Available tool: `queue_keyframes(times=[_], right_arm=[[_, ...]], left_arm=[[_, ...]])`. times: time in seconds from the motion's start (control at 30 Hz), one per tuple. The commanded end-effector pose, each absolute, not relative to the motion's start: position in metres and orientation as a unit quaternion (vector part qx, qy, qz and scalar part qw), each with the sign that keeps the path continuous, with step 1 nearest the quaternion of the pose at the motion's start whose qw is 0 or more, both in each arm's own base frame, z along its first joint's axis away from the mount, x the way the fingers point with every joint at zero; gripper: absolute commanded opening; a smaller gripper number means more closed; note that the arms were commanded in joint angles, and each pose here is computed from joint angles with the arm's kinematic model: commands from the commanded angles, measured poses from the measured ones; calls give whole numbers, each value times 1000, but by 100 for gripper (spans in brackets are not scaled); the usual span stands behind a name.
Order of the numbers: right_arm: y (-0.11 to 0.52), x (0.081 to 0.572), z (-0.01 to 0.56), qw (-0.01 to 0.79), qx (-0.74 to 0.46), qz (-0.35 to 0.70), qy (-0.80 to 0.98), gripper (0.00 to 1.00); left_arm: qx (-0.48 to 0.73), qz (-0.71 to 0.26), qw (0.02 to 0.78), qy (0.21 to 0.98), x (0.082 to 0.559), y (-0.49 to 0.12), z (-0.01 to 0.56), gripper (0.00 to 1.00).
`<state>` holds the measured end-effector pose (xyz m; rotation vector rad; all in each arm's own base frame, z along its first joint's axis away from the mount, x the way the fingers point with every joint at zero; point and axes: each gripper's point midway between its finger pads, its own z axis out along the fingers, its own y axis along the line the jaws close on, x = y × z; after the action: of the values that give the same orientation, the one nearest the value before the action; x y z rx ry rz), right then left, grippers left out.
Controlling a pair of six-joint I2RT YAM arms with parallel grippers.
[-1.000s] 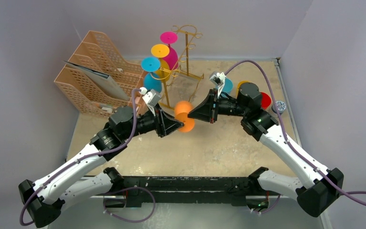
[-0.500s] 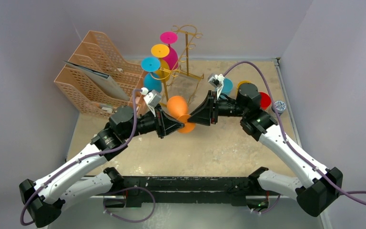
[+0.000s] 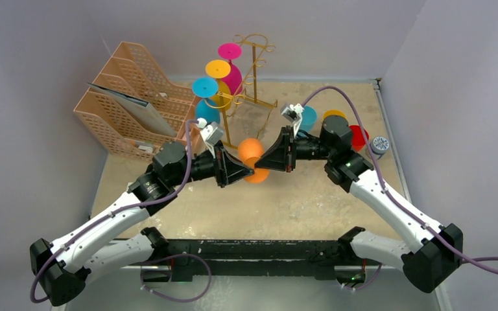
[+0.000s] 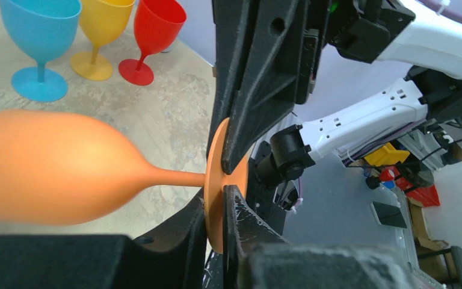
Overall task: Take the wine glass off the wine glass rack
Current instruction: Place the wine glass at the center of the board.
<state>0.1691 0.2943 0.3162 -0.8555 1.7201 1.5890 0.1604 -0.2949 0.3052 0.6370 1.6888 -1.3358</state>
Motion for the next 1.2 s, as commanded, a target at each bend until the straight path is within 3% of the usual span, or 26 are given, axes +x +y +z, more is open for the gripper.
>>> queue_keyframes(times=[0.0,0.07,0.23,0.8,1.17], right_arm=[[299,178,343,389,-315,615,610,0],[299,182,340,399,-312,607,612,0],[295,190,336,433,-307,582,616,0],[295,188,335,441,-304,594,600,0],[295,195,342,451,-288,593,601,0]], left_arm=[[258,-538,441,671,164,-300,314,16],[254,-540,432,677,165,-302,312,31],[246,-535,415,694,168,-304,309,40],[174,-612,409,654,186,-288,323,39],[237,-623,378,643,173,-296,324,38]])
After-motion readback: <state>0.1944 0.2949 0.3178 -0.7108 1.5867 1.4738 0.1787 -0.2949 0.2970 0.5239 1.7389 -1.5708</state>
